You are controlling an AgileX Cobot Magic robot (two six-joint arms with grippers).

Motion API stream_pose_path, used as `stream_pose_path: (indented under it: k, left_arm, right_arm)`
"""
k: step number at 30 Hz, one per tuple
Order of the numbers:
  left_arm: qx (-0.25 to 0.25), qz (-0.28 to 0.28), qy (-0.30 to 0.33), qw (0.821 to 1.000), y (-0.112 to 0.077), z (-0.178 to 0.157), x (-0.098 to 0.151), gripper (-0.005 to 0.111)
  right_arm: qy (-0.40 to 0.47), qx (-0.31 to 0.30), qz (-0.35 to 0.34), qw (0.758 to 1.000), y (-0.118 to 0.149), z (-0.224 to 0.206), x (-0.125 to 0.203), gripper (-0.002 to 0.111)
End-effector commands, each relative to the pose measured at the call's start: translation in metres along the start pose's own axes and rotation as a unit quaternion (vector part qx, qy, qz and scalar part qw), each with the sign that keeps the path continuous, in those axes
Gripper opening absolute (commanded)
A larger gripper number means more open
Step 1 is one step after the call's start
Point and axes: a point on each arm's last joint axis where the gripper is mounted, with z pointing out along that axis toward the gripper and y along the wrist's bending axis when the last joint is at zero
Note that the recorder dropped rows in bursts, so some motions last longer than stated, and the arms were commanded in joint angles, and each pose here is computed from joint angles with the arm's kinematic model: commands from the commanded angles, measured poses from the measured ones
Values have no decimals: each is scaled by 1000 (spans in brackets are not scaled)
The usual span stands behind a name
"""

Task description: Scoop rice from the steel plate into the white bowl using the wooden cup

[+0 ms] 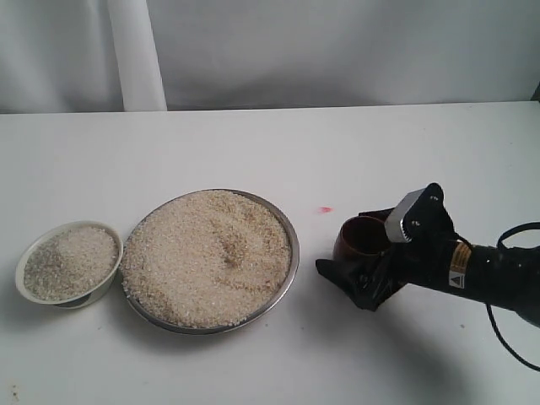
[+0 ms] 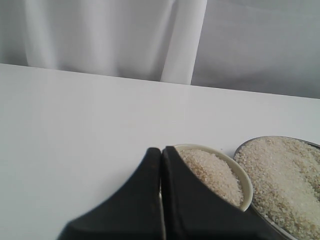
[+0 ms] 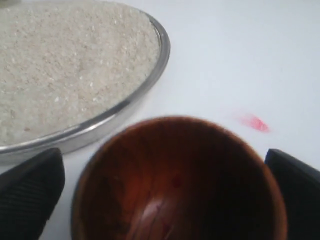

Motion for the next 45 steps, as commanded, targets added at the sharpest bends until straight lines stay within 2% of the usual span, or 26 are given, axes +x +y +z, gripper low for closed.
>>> stream_pose_path:
  k: [1,6,11,13,20,27,34,40,45]
  left_arm:
    - [2,-2,-1,1000,0,0,0,0]
    - [2,-2,-1,1000,0,0,0,0]
    - [2,-2,-1,1000,0,0,0,0]
    - [2,-2,-1,1000,0,0,0,0]
    - [2,-2,-1,1000,0,0,0,0]
    - [2,-2,-1,1000,0,0,0,0]
    - [2,-2,-1,1000,0,0,0,0]
    - [2,-2,-1,1000,0,0,0,0]
    - [2,-2,-1,1000,0,0,0,0]
  right_arm:
    - [-24,5,-39,999,0,-11,-25,99]
    - [-41,30,-69,996,-1,-26,-55,99]
    - [-88,51,-58,993,3,-48,-92,95]
    - [-104,62,-61,991,6,-59,-108,86]
    - [-114,125,-72,983,15,-98,-144,41]
    - [-176,144,-55,972,32,-132,-174,1]
    - [-236,151,-73,957,54,-166,-196,0]
    - [-293,139,-37,945,72,-192,-210,0]
    - [-323,139,-51,935,85,-209,-217,0]
